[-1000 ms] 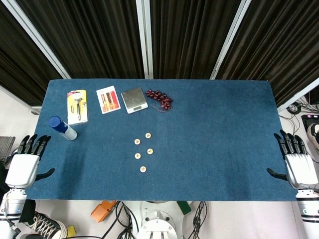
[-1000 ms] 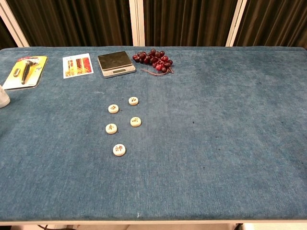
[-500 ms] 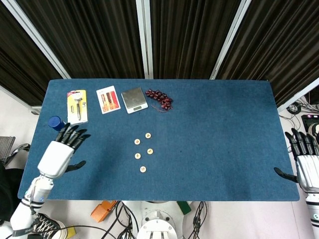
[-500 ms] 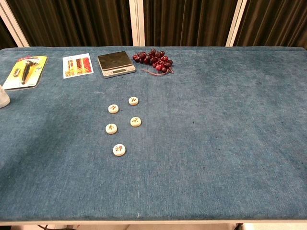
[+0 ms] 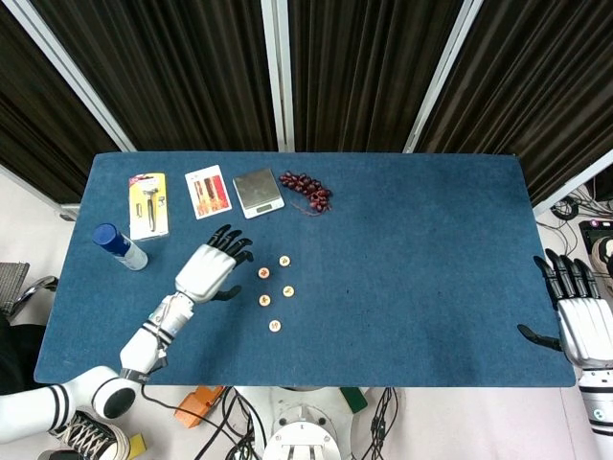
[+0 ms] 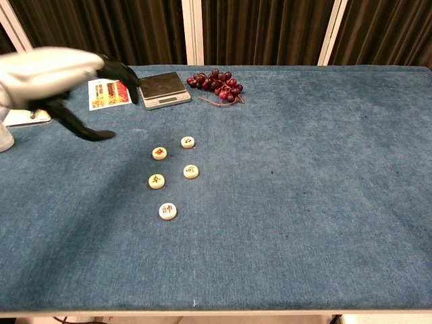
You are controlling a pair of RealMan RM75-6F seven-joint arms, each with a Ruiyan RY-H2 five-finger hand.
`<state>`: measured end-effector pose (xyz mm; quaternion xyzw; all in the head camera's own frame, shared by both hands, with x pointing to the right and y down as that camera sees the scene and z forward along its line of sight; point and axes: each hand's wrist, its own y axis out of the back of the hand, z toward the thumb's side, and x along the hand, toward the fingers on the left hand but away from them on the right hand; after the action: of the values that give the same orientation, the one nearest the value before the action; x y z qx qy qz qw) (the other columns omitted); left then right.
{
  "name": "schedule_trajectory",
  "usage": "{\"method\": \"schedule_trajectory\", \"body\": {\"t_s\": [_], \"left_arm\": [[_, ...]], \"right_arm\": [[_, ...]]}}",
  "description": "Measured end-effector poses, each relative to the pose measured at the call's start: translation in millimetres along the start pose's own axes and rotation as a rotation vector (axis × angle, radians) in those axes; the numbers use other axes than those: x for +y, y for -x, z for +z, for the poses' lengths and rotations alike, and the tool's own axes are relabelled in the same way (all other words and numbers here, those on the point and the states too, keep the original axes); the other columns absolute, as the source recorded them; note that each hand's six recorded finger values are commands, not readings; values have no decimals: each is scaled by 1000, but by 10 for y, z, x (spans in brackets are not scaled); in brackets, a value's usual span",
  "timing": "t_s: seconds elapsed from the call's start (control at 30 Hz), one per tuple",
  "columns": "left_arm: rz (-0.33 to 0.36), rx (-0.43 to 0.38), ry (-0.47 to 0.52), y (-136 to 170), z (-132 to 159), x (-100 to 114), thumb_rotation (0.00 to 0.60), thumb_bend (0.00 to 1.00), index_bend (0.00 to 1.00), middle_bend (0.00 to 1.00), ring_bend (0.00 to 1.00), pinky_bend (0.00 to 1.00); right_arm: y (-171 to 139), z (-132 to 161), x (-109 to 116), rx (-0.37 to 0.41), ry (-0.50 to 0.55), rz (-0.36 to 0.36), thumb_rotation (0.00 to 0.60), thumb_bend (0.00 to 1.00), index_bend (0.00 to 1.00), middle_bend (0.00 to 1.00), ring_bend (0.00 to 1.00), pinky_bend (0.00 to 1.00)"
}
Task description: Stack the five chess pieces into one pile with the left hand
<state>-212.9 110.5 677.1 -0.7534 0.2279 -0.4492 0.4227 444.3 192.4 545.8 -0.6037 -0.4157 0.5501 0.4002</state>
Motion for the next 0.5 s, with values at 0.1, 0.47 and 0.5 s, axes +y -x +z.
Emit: {"method": "schedule_trajectory", "body": {"t_s": [0.1,0.47,0.5], "left_arm": [[-32,17,11,-158,38,-145,600,280,341,137,15,0],[-100,80,19,-466,73,-499,600,282,390,125,0,0],[-101,84,20,-481,77,-520,600,282,396,125,0,0]], "right_arm": [[29,18,-4,2,-3,2,600,56,0,23,0,72],[98,47,-46,-1,-6,15,600,57,0,17,0,70],[101,47,-48,-2,-6,16,600,57,0,17,0,70]]}}
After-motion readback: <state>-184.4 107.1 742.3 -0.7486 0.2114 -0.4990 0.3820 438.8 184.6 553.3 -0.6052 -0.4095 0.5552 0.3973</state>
